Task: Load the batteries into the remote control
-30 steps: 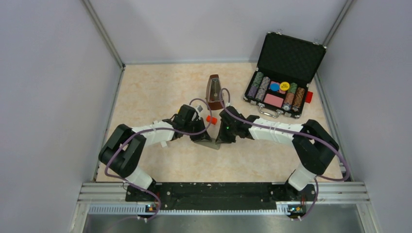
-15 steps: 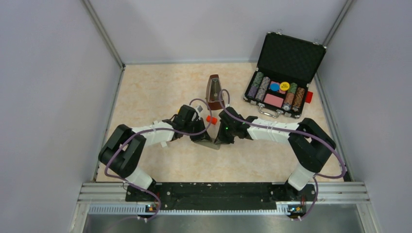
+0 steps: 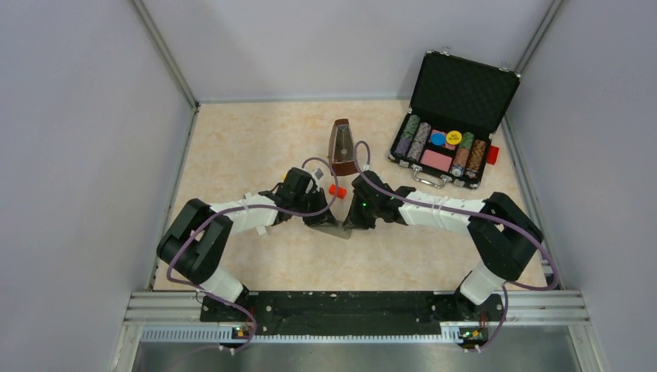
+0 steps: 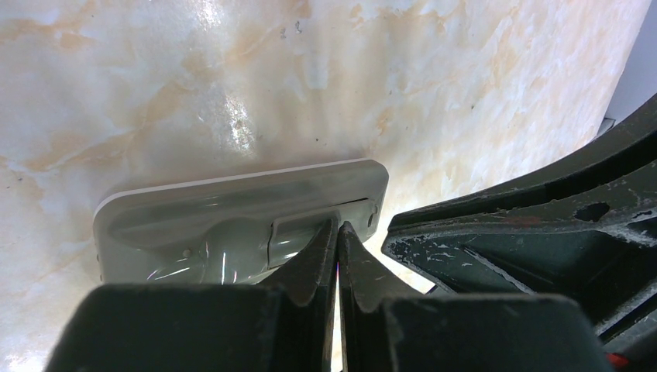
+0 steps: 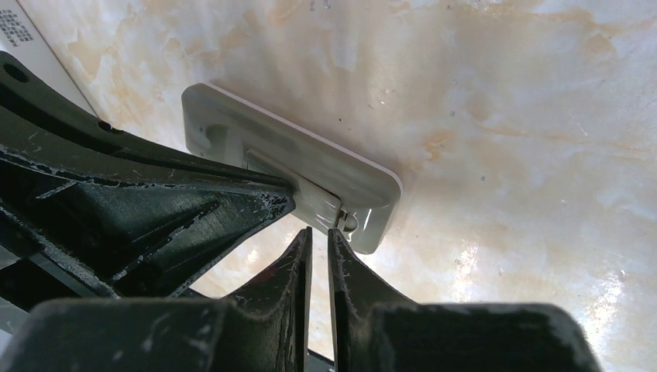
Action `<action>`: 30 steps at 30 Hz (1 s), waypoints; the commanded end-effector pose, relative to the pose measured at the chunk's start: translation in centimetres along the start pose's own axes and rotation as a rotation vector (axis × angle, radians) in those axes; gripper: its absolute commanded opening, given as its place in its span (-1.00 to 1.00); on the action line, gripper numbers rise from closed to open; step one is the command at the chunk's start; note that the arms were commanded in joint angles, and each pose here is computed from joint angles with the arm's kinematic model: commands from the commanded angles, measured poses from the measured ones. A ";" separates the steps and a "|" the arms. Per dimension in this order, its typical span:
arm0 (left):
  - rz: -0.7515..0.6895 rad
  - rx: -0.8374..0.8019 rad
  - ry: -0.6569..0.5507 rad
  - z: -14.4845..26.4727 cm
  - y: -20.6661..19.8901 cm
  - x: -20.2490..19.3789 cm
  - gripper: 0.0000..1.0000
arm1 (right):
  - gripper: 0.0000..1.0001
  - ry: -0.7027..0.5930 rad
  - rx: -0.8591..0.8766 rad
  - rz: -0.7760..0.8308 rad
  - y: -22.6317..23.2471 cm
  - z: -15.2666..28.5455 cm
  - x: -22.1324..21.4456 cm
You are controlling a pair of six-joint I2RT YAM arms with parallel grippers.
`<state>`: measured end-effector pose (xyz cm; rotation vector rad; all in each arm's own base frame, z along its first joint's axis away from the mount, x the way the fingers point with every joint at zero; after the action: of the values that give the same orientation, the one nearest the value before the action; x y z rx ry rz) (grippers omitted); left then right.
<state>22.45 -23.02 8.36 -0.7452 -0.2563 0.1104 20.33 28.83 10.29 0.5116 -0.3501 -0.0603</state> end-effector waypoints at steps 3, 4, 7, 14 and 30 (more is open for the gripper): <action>0.030 0.239 0.034 -0.4 5.1 -2.3 -0.83 | -0.76 -0.018 0.006 -0.005 0.2 0.0 0.1; 0.032 0.241 0.035 -0.4 5.2 -2.3 -0.83 | -0.76 -0.016 0.004 -0.007 0.2 -0.1 0.1; 0.031 0.239 0.035 -0.4 5.2 -2.3 -0.83 | -0.75 -0.011 -0.002 -0.012 0.1 -0.2 0.0; 0.032 0.240 0.030 -0.4 5.1 -2.2 -0.83 | -0.70 0.008 -0.013 -0.020 -0.4 -0.7 -0.5; 0.032 0.240 0.032 -0.4 5.1 -2.3 -0.83 | -0.81 0.011 -0.015 -0.042 -1.1 -1.7 -1.0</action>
<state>22.47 -22.99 8.36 -0.7442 -0.2639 0.1152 20.03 28.77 9.18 0.5160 -0.3268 -0.0928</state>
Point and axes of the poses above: each gripper's point midway between its finger pads, its own z axis back along the fingers, its own y axis along the line the jaws close on, x = y × z, the point moved 6 cm from there along z, back along the fingers, and after that the axes turned 6 degrees about z, right-handed, at the moved point
